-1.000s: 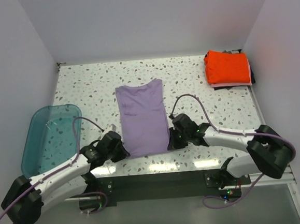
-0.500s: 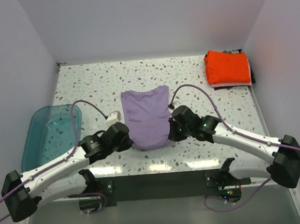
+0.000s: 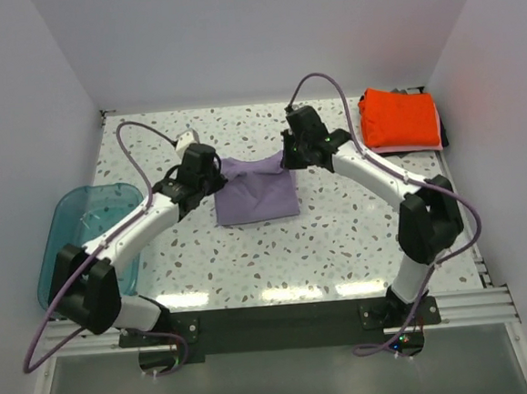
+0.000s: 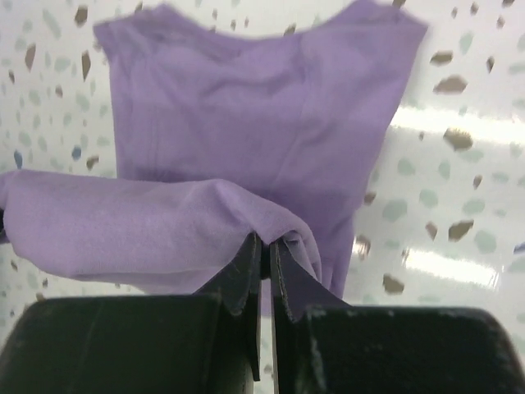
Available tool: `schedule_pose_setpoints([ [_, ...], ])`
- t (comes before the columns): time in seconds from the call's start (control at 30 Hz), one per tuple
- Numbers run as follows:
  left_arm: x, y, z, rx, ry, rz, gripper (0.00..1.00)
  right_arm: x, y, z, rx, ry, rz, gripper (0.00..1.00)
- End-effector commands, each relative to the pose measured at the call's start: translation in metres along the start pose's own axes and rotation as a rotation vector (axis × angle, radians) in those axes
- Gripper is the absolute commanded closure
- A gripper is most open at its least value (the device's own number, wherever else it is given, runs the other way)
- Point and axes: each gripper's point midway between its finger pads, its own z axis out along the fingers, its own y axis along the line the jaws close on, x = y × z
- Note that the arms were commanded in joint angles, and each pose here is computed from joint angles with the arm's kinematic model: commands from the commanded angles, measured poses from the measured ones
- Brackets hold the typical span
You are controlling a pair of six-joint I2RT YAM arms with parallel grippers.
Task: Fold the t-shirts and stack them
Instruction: Fold the tshirt
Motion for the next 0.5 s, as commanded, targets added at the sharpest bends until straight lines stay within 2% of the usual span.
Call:
schedule_pose_setpoints([
  [0.0, -0.051, -0.027, 0.035, 0.067, -0.105, -0.031, 1.00, -0.045, -0.008, 0.020, -0.010, -0.057, 0.015, 1.00],
  [0.03, -0.066, -0.032, 0.042, 0.069, -0.127, -0.043, 1.00, -0.064, -0.010, 0.023, -0.028, -0.082, 0.034, 1.00],
  [0.1, -0.071, -0.025, 0.078, 0.049, -0.113, -0.048, 1.00, -0.067, -0.023, 0.053, 0.002, -0.059, 0.055, 1.00],
  [0.13, -0.087, -0.040, 0.086, 0.100, -0.136, -0.047, 1.00, -0.084, -0.024, 0.057, -0.024, -0.078, 0.068, 1.00],
  [0.17, -0.090, -0.040, 0.097, 0.099, -0.136, -0.044, 1.00, -0.085, -0.027, 0.069, -0.031, -0.059, 0.078, 0.98],
  [0.2, -0.091, -0.039, 0.119, 0.101, -0.117, -0.046, 1.00, -0.077, -0.036, 0.092, -0.023, -0.024, 0.088, 0.91],
  [0.23, -0.101, -0.044, 0.129, 0.133, -0.143, -0.045, 0.95, -0.093, -0.039, 0.098, -0.032, -0.057, 0.097, 0.71],
  [0.27, -0.104, -0.045, 0.136, 0.148, -0.148, -0.049, 0.82, -0.096, -0.043, 0.107, -0.035, -0.057, 0.103, 0.60],
  [0.3, -0.109, -0.038, 0.150, 0.160, -0.151, -0.057, 0.60, -0.088, -0.051, 0.124, -0.029, -0.024, 0.114, 0.53],
  [0.33, -0.115, -0.049, 0.151, 0.234, -0.150, -0.049, 0.49, -0.103, -0.056, 0.122, -0.035, -0.039, 0.124, 0.48],
  [0.37, -0.119, -0.047, 0.154, 0.244, -0.150, -0.044, 0.43, -0.106, -0.060, 0.123, -0.029, -0.039, 0.126, 0.37],
  [0.4, -0.131, -0.046, 0.154, 0.241, -0.166, -0.044, 0.36, -0.109, -0.063, 0.122, -0.016, -0.041, 0.126, 0.34],
  [0.47, -0.139, -0.038, 0.149, 0.205, -0.175, -0.026, 0.32, -0.116, -0.066, 0.107, 0.001, -0.071, 0.108, 0.24],
])
